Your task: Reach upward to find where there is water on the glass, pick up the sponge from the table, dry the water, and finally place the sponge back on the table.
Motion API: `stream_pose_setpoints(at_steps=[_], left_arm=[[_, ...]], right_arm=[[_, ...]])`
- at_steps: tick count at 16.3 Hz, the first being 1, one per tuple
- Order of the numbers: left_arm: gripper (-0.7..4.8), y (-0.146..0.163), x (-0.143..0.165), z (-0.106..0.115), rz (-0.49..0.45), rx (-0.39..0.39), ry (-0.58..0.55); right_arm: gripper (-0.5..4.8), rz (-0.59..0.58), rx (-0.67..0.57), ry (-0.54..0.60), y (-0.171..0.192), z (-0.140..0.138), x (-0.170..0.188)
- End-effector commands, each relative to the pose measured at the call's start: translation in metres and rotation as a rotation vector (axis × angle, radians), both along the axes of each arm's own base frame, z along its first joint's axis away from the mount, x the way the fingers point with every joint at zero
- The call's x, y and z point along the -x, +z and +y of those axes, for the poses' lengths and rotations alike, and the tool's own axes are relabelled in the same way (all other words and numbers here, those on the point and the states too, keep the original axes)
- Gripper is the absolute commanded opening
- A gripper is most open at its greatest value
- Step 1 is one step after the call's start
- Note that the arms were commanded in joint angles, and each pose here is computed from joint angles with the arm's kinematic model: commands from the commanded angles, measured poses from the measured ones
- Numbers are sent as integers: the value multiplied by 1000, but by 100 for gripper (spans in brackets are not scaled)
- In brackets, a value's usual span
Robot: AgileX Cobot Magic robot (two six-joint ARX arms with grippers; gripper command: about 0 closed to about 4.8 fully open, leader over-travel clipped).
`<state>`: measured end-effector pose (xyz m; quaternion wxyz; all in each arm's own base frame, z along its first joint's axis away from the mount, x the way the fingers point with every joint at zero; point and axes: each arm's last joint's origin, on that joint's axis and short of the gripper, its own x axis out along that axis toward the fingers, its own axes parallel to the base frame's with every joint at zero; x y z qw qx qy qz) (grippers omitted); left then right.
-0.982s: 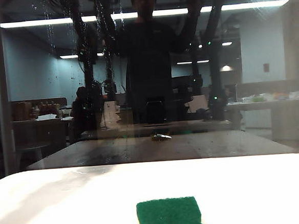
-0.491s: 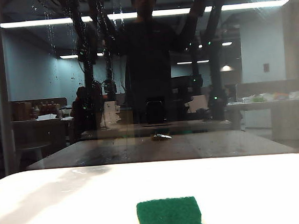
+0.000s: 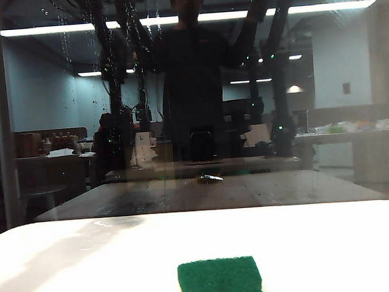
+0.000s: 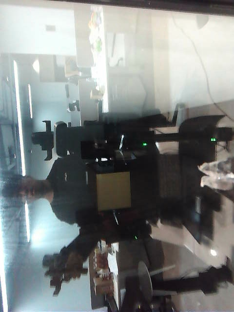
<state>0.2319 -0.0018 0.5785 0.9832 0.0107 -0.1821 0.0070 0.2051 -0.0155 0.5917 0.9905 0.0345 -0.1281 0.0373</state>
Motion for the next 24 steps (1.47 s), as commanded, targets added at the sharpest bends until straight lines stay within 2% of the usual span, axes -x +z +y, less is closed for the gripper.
stream_pose_setpoints(at_steps=[1,5,8,9,11,13,16,18,19,21,23,24], left_arm=[[-6,2,3,0,-3,-2,3],[-6,-2,1,-1,42,-10,-22],[-6,-14,-1,-7,157,-68,-229],[-6,-20,-1,-10,220,-90,-341],[-6,-30,-1,-14,314,-105,-493],[-5,-42,-2,-18,423,-91,-584],[-5,-70,-11,-30,602,-56,-651],[3,-96,-25,-49,738,-50,-721],[42,-106,-32,-55,786,-52,-742],[131,-128,-47,-78,883,-118,-806],[133,-145,-59,-92,964,-152,-845],[196,-162,-66,-105,1040,-197,-884]], right_arm=[[-6,-15,47,154,2,5,4],[-6,-8,112,401,1,12,6],[-6,-5,151,539,1,15,8],[-6,-4,164,585,1,16,9],[-6,-5,166,590,1,17,9],[-6,-6,167,591,1,17,9],[-6,-5,171,605,1,17,10],[-6,-6,171,605,1,17,10],[-6,-7,171,605,1,17,10],[-6,-7,171,605,1,17,10],[-6,-9,172,604,1,17,11],[-6,-9,172,604,1,17,11]])
